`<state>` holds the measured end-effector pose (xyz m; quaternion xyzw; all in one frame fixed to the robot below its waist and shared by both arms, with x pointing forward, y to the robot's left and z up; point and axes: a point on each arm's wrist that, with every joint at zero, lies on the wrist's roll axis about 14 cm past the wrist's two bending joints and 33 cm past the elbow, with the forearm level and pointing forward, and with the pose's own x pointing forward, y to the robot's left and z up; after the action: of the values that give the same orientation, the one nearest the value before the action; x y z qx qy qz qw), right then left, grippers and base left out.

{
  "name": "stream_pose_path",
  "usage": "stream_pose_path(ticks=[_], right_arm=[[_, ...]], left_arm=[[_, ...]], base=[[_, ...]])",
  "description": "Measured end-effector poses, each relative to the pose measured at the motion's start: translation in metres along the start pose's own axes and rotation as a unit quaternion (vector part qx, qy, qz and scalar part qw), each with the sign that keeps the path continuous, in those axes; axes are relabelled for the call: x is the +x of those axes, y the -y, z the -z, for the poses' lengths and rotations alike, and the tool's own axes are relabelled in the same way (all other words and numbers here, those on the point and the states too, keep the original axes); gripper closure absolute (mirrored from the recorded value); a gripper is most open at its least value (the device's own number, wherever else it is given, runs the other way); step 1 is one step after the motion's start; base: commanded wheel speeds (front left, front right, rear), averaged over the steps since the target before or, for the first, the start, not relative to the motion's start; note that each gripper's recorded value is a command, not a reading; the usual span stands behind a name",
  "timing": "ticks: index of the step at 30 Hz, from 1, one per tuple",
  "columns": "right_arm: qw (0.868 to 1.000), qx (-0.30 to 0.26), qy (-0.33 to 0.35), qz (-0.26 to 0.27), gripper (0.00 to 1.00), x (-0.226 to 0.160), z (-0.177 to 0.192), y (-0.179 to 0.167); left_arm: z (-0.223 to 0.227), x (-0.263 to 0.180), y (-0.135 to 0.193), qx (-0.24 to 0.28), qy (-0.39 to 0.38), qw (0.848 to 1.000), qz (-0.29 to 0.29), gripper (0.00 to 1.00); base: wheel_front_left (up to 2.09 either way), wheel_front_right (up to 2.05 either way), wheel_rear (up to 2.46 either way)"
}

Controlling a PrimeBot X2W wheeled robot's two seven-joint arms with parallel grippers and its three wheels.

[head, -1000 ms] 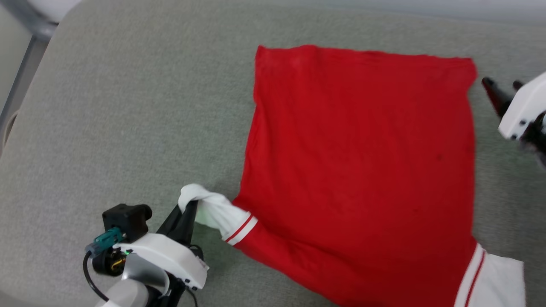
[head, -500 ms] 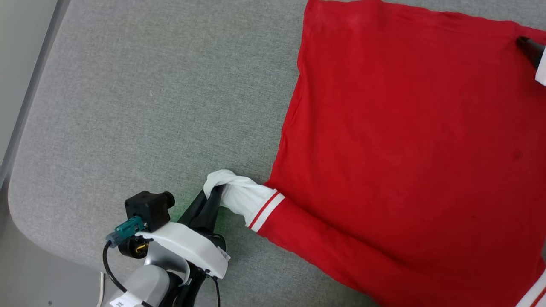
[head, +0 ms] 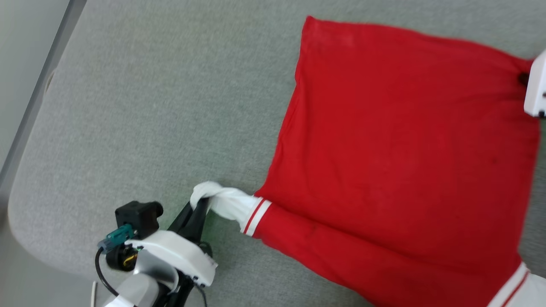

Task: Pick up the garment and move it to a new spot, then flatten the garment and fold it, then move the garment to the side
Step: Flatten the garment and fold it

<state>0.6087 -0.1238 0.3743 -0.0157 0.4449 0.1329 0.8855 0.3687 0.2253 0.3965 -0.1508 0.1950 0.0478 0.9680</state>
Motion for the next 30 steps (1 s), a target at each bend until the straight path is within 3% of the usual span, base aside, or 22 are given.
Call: stream_pose_path(ticks=[4,9,20,30], right_arm=[[0.999,0.001,0.035,0.019,1.0,-0.03,0.003,0.018],[0.996,0.048,0.067,0.024,1.0,-0.069,0.03,0.037],[0.985,0.134,0.078,0.077,1.0,-0.159,0.169,0.07],[0.963,0.252,0.044,0.091,1.0,-0.209,0.287,0.033]], left_arm=[[0.001,-0.01,-0.003,0.004,-0.007,1.0,-0.005,1.0],[0.004,-0.018,0.004,0.01,-0.017,1.0,0.001,1.0],[-0.001,-0.035,0.032,0.027,-0.025,0.998,0.041,1.0],[0.001,-0.045,0.051,0.041,-0.036,0.996,0.073,1.0]], base=[[0.0,0.0,0.0],[0.0,0.0,0.0],[0.0,0.0,0.0],[0.0,0.0,0.0]])
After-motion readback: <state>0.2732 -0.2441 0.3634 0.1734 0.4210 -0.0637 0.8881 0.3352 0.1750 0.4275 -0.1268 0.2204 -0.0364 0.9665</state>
